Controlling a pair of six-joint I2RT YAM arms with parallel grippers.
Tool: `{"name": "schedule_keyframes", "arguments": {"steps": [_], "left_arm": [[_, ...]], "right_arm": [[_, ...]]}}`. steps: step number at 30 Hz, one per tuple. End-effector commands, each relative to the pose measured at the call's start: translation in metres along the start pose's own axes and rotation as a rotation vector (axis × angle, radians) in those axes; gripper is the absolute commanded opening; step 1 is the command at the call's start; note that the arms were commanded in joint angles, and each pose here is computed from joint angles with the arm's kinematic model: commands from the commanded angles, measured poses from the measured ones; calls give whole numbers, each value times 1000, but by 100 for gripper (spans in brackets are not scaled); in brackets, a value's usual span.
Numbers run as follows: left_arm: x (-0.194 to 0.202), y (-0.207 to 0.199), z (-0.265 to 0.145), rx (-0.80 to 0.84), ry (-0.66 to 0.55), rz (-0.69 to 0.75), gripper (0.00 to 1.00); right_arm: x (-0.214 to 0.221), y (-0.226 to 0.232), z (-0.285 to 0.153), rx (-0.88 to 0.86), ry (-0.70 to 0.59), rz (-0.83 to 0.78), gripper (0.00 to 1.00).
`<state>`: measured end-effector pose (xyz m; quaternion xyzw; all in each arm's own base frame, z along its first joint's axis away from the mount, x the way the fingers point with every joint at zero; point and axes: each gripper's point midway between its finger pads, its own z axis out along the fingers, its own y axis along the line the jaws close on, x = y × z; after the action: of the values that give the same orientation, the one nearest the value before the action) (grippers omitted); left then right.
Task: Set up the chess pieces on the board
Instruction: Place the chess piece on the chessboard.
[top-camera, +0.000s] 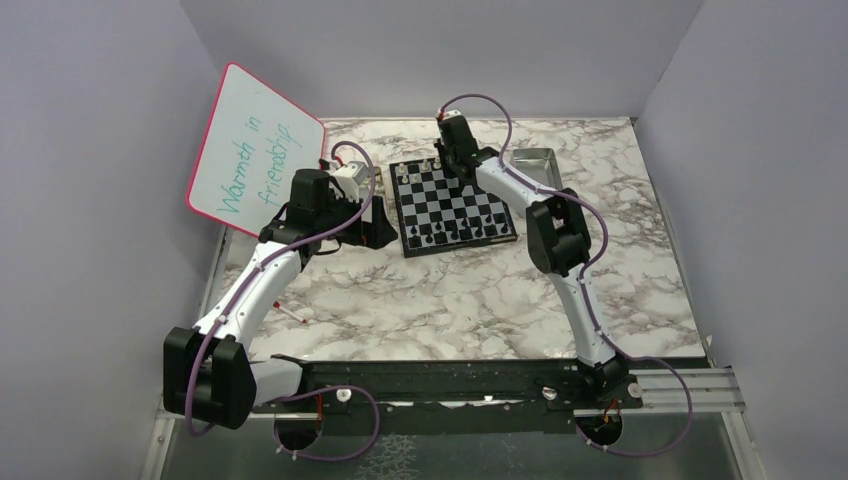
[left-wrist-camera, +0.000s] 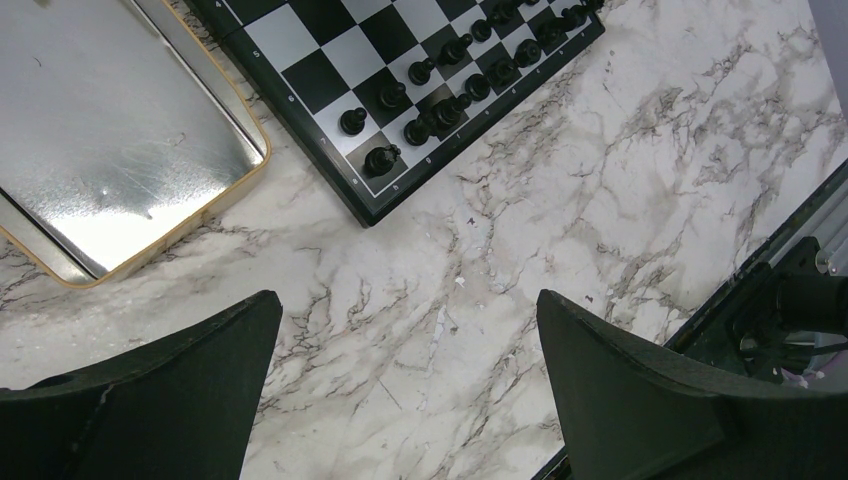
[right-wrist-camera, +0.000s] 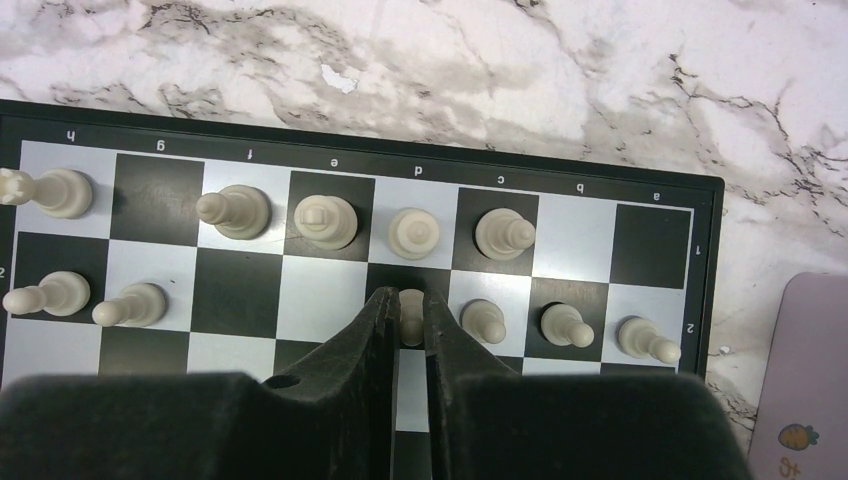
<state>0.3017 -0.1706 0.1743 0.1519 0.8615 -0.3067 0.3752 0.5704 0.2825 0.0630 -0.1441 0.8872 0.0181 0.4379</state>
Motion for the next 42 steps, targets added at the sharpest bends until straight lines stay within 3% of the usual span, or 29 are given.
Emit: {"name": "schedule_keyframes", "arguments": {"steps": [1,31,42], "left_arm": [[-4,-2,-4,0,-21,28,99],[-3,-4,-5,6,-21,27,99],[-4,-4,-5,7,-23,29,99]], "right_arm": [[2,1,0,-14,22,18,18],[-8,4,-9,-35,10,45,17],[-7,4,-6,-27,15,45,26]]}}
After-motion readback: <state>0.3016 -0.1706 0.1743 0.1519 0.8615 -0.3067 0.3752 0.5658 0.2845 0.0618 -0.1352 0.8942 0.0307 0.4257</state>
